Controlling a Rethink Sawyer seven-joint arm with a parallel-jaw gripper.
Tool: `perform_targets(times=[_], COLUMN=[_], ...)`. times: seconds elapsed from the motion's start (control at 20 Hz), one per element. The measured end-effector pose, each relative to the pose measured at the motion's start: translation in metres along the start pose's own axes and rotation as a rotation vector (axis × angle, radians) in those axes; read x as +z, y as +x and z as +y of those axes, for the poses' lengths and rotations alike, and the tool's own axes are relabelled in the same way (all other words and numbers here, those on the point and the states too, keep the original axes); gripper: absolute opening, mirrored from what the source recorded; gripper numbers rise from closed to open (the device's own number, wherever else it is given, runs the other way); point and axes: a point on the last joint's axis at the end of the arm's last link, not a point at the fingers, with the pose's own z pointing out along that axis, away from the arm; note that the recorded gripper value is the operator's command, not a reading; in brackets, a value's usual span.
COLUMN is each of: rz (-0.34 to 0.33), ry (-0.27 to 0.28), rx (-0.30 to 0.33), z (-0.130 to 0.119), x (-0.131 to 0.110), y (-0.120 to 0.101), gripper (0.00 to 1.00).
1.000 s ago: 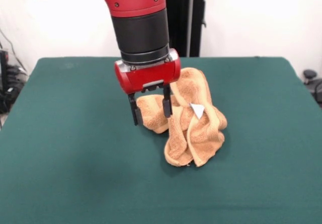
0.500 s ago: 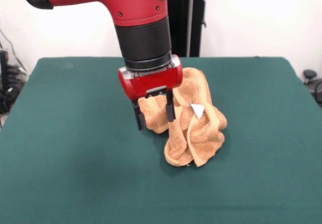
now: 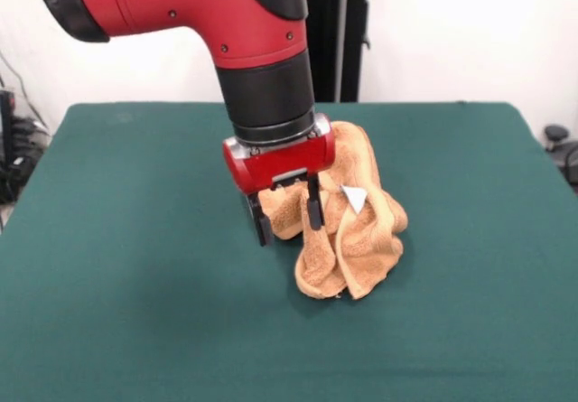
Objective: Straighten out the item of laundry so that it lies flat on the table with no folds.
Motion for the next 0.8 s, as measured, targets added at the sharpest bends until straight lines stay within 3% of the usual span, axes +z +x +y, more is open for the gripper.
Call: perform_targets(times=[0.8], rz=[-0.106], ry=[-0.066], rx=[0.025], z=[0.007], x=[0.016], y=[-0.012], gripper=[1.00])
